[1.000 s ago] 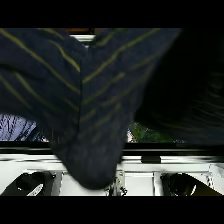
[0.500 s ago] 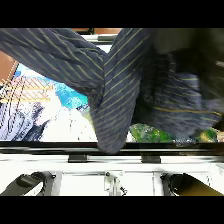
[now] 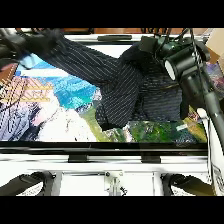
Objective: Fold the shirts.
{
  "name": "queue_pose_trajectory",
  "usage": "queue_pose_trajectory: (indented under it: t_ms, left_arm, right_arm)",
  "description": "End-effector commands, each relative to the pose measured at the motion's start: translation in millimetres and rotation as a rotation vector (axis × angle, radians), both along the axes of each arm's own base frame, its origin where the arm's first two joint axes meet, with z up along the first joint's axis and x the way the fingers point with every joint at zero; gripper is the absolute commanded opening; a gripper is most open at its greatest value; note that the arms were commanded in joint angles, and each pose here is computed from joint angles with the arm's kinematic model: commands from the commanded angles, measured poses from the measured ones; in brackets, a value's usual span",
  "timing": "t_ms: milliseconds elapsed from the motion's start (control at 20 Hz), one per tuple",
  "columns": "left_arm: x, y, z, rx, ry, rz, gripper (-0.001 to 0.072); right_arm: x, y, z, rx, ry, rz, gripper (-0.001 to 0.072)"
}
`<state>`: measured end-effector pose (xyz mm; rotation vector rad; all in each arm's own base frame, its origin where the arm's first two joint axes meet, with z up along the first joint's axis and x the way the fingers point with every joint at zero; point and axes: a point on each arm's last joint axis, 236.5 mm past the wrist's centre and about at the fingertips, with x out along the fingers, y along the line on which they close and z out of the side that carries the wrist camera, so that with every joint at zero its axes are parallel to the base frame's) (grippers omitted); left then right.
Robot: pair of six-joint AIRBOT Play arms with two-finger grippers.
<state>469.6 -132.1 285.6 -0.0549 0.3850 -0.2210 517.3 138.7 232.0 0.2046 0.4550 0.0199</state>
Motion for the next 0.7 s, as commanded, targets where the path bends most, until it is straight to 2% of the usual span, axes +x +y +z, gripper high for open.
queue_pose_trajectory:
  t_ms: [0, 50, 150, 200, 250, 400, 450, 500, 550, 650]
  left_arm:
    - [27, -33, -76, -0.149, 0.209, -0.011, 0.0076]
    - [30, -46, -98, -0.202, 0.277, -0.026, 0.0149]
    - [27, -60, -133, -0.238, 0.399, -0.042, 0.0539]
    - [22, -57, -144, -0.211, 0.440, -0.044, 0.0662]
    - [15, -50, -152, -0.173, 0.479, -0.052, 0.0684]
    - [-24, -14, -174, -0.077, 0.670, -0.048, 0.0679]
    - [-42, -1, -185, -0.054, 0.768, -0.038, 0.0679]
    - [-64, 11, -198, -0.028, 0.877, -0.033, 0.0678]
    - [-81, 19, -208, -0.006, 0.955, -0.037, 0.0678]
    - [-108, 20, -231, 0.015, 1.076, -0.045, 0.0678]
  right_arm:
    - [23, -12, -61, 0.176, 0.163, -0.020, 0.0106]
    - [23, -9, -71, 0.167, 0.189, -0.001, 0.0106]
    - [21, -8, -77, 0.103, 0.204, 0.039, 0.0106]
    - [19, -6, -78, 0.074, 0.210, 0.065, 0.0106]
    - [16, -7, -78, 0.040, 0.217, 0.083, 0.0106]
    - [5, -22, -81, -0.073, 0.258, 0.113, 0.0114]
    - [0, -29, -84, -0.095, 0.282, 0.115, 0.0161]
    - [-4, -38, -89, -0.119, 0.314, 0.114, 0.0395]
    - [-10, -47, -94, -0.134, 0.351, 0.107, 0.0549]
    - [-26, -60, -100, -0.184, 0.419, 0.123, 0.0548]
